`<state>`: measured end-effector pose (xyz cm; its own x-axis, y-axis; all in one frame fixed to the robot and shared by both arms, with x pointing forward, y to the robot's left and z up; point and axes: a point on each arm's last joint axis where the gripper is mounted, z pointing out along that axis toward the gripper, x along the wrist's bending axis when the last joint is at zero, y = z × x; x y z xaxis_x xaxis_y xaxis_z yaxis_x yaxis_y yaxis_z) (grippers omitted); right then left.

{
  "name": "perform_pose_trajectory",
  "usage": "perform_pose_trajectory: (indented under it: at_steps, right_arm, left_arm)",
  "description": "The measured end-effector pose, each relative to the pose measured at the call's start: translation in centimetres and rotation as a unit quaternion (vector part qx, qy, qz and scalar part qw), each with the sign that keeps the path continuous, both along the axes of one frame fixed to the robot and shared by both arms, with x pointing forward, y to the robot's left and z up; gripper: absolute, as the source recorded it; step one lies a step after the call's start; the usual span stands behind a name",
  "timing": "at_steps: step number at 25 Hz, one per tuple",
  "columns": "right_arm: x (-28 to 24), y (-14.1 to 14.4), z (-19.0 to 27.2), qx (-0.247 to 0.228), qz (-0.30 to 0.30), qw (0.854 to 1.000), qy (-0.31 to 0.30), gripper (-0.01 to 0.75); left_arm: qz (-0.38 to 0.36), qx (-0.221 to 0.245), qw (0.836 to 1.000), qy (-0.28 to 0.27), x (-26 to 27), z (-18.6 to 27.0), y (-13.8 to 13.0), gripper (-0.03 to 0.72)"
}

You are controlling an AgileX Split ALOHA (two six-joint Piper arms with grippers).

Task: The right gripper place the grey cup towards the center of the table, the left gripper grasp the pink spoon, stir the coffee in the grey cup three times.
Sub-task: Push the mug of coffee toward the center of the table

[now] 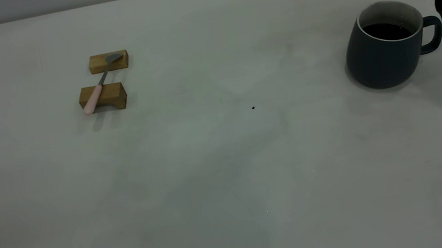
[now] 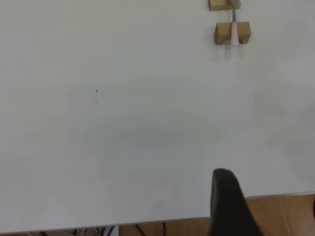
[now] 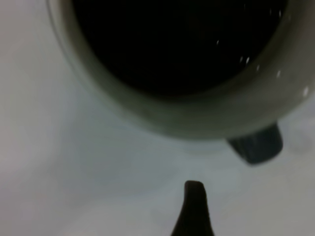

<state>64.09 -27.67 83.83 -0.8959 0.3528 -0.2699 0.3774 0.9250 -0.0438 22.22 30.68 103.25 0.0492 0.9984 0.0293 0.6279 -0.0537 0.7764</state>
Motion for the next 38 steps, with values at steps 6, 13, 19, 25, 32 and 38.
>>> perform_pose_trajectory:
  at_steps: [6, 13, 19, 25, 32, 38]
  right_arm:
    - [0.2, 0.1, -1.4, -0.006, 0.048, 0.999, 0.006, 0.664]
    - [0.4, 0.9, -2.3, -0.002, 0.078, 0.997, -0.001, 0.607]
    - [0.4, 1.7, -2.2, 0.008, 0.081, 0.997, -0.006, 0.439]
    - [0.3, 2.7, -2.3, 0.035, 0.056, 0.998, -0.008, 0.261]
    - [-0.1, 4.9, -2.3, 0.049, 0.063, 0.997, -0.006, 0.239]
    - [-0.7, 8.2, -3.0, 0.067, 0.081, 0.994, -0.006, 0.239]
  left_arm:
    - [0.0, 0.0, 1.0, 0.0, 0.0, 0.0, 0.0, 0.481]
    - [0.0, 0.0, 1.0, 0.0, 0.0, 0.0, 0.0, 0.481]
    - [0.0, 0.0, 1.0, 0.0, 0.0, 0.0, 0.0, 0.481]
    - [0.0, 0.0, 1.0, 0.0, 0.0, 0.0, 0.0, 0.481]
    - [0.0, 0.0, 1.0, 0.0, 0.0, 0.0, 0.0, 0.481]
    - [0.0, 0.0, 1.0, 0.0, 0.0, 0.0, 0.0, 0.481]
